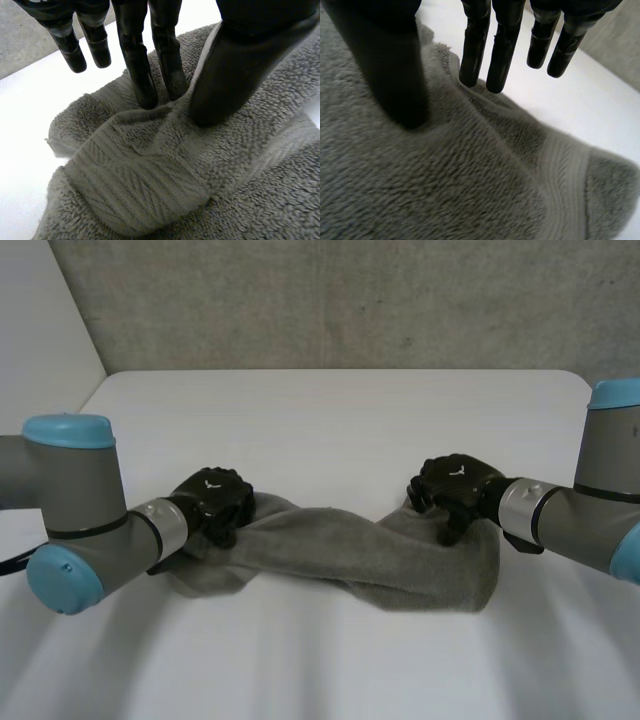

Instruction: Fold the towel.

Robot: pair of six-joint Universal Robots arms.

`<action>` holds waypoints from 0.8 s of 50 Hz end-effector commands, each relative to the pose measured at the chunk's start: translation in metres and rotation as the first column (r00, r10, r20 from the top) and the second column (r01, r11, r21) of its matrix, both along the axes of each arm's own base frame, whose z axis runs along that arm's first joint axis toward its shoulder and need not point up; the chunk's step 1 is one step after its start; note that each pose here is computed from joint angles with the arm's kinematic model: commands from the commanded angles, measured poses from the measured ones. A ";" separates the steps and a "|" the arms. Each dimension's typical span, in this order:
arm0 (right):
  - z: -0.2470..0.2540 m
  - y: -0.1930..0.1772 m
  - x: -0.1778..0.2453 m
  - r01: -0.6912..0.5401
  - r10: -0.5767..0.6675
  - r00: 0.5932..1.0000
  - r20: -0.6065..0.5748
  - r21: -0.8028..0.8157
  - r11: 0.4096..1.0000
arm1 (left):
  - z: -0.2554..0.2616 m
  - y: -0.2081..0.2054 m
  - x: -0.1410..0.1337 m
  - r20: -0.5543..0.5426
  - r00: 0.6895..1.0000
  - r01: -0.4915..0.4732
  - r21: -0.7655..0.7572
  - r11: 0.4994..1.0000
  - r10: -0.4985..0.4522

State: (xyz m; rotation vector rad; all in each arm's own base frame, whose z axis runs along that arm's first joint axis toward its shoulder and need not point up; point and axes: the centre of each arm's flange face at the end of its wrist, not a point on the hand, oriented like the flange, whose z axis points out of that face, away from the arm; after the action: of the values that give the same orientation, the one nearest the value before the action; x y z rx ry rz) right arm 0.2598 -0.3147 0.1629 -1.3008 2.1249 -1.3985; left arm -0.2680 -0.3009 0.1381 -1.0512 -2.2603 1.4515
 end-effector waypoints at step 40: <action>0.074 0.028 -0.057 -0.018 0.017 0.999 0.041 0.018 1.000 | 0.044 0.078 0.014 -0.025 0.997 0.076 0.025 0.997 -0.076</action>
State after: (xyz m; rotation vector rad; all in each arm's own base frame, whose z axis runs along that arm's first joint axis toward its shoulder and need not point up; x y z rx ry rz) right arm 0.1993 -0.2752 0.2257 -1.3178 2.1116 -1.3085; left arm -0.2544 -0.2247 0.1783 -1.0946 -2.1947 1.3813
